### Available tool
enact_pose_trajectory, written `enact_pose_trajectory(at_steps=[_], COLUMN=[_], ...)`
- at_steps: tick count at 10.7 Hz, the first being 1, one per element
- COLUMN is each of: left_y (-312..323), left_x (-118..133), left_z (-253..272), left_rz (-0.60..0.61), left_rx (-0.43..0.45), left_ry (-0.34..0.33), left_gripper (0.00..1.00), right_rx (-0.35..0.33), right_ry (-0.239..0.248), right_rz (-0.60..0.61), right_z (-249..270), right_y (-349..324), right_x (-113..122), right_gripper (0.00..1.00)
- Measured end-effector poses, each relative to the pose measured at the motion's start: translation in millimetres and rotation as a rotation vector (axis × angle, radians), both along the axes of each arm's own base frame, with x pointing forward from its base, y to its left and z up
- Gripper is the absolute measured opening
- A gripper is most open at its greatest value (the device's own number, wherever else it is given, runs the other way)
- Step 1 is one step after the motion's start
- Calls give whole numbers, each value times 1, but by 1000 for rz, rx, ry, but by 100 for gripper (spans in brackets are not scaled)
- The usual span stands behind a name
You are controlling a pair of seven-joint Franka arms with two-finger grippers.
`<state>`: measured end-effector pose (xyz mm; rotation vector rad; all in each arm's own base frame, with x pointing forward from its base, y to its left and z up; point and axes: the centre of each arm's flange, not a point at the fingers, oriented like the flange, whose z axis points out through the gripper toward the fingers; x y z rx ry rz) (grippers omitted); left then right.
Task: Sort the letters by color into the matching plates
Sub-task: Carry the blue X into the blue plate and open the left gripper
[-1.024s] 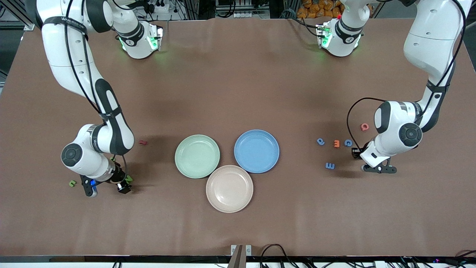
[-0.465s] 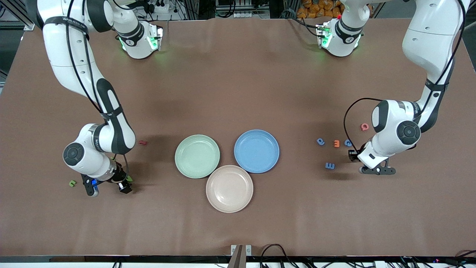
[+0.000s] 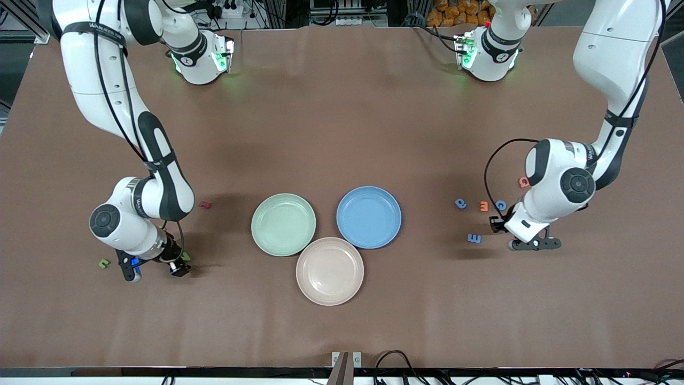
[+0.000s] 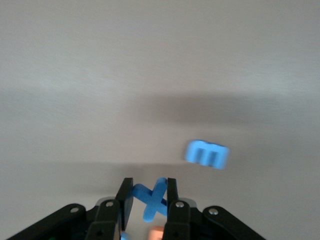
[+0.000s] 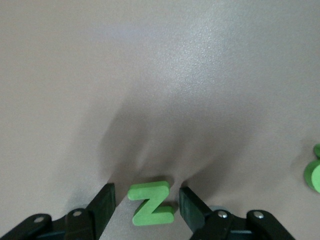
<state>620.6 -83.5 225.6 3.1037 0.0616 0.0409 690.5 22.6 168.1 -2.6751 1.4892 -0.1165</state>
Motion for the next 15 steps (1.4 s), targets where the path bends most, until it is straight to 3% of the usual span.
enact_pose_trajectory(at_steps=[4, 9, 15], left_y=[-95, -206, -282], left_x=[-14, -50, -67], left_z=[27, 36, 16], left_rz=[132, 227, 259], left_rx=[-46, -54, -60], left_ry=[47, 56, 68], left_gripper=[31, 31, 31], right_rx=[-1, -1, -4], right_ry=[-1, -6, -6], right_rz=[11, 14, 32], right_z=[3, 6, 6], right_y=[-1, -2, -3], right_x=[-1, -1, -1], right_gripper=[60, 38, 38])
